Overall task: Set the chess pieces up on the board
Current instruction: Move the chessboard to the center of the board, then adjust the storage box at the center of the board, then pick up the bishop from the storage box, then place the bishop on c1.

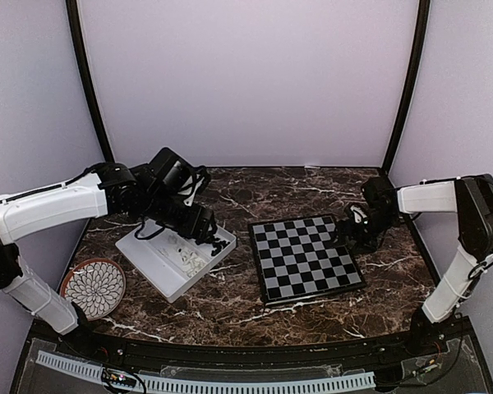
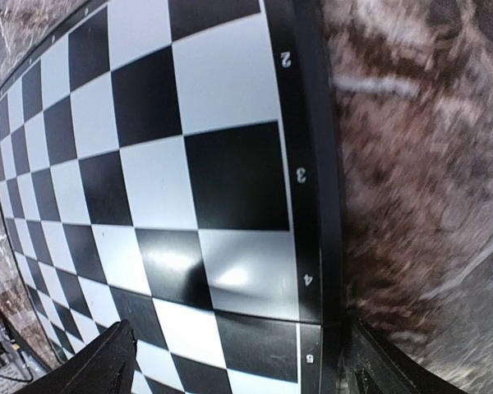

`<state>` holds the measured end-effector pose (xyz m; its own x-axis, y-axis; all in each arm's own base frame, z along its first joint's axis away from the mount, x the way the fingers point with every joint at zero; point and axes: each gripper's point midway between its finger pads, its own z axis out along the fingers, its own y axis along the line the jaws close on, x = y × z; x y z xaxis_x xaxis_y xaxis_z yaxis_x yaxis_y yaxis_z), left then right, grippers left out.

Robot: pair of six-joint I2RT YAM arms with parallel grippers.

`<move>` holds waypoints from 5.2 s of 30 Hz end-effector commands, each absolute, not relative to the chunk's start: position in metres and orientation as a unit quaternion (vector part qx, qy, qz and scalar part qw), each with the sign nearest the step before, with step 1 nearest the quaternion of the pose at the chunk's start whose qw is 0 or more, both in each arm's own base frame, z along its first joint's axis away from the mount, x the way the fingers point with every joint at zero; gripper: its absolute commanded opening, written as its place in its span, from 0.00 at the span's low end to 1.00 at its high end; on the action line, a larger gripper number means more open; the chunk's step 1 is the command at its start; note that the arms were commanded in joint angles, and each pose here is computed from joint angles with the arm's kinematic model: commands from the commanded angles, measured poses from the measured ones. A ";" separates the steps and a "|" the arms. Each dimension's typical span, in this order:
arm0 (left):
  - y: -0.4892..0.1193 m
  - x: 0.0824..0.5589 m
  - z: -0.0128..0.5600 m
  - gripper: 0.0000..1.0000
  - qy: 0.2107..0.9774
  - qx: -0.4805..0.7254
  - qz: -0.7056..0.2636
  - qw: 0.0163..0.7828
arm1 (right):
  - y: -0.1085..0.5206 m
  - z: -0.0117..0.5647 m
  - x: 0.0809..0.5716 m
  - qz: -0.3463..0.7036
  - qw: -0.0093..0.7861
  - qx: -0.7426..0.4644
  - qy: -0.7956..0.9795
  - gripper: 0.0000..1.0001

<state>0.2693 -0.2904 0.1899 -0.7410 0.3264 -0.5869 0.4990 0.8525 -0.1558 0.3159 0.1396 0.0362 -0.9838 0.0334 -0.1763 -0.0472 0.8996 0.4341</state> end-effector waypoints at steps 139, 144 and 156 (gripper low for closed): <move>-0.336 0.270 0.170 0.04 0.880 0.363 -0.190 0.241 | 0.141 0.112 0.305 0.187 0.144 -0.042 0.971 0.78; -0.412 0.232 0.162 0.04 0.834 0.456 -0.210 0.230 | 0.136 0.110 0.296 0.181 0.144 -0.048 0.972 0.78; -0.485 0.193 0.102 0.04 0.815 0.512 -0.186 0.196 | 0.130 0.108 0.278 0.176 0.142 -0.055 0.972 0.78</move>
